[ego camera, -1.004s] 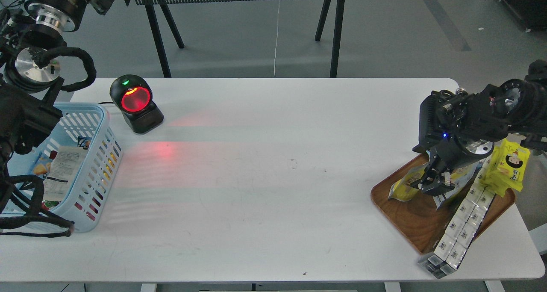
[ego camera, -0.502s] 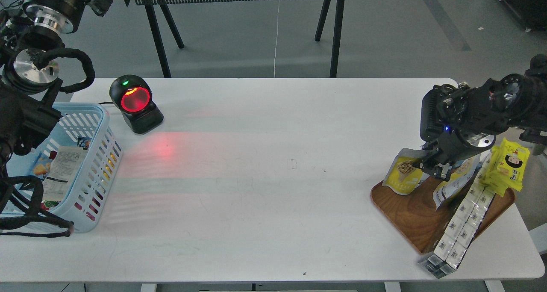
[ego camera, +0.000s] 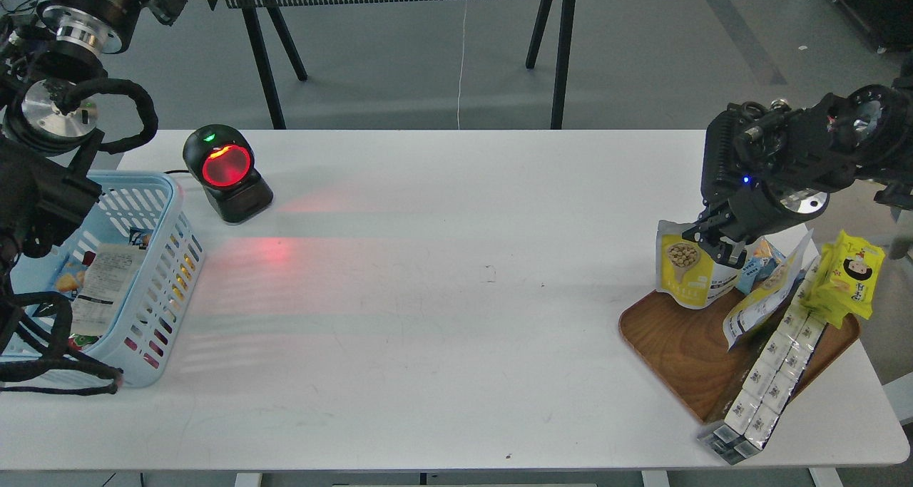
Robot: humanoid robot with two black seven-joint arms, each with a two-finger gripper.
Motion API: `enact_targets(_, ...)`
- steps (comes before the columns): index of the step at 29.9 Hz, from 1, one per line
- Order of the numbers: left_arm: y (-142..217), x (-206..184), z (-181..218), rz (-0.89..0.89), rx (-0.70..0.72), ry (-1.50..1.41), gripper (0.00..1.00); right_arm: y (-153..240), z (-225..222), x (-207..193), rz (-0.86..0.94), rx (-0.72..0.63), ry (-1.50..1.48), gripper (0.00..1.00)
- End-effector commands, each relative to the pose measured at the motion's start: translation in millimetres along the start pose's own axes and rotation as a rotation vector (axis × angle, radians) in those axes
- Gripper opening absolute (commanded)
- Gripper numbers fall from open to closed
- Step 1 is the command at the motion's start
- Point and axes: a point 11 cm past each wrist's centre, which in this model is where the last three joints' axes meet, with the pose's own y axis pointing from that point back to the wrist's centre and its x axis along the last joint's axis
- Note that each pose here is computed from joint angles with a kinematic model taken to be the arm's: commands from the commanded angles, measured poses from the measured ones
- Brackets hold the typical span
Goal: Scan snack and place in basket
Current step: 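Grasp the yellow snack packet with the right gripper and lift it, then carry the packet toward the table center and set it down upright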
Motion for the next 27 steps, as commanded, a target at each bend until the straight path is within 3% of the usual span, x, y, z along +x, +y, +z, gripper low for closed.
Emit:
enact_targets(1, 0.6, 1.5, 2.9, 0.003, -0.003, -0.005, 1.00, 10.9, 3.7, 9.6, 0.028, -0.018, 0.007, 0.02)
enact_targets(10, 1.8, 4.0, 6.2, 0.007, -0.006, -0.011, 1.00, 15.5, -0.2, 13.9, 0.059, -0.012, 0.003, 0.00)
enact_targets(27, 1.6, 3.6, 6.1, 0.006, -0.006, -0.010, 1.00, 38.5, 4.7, 96.7, 0.256, -0.027, 0.017, 0.00)
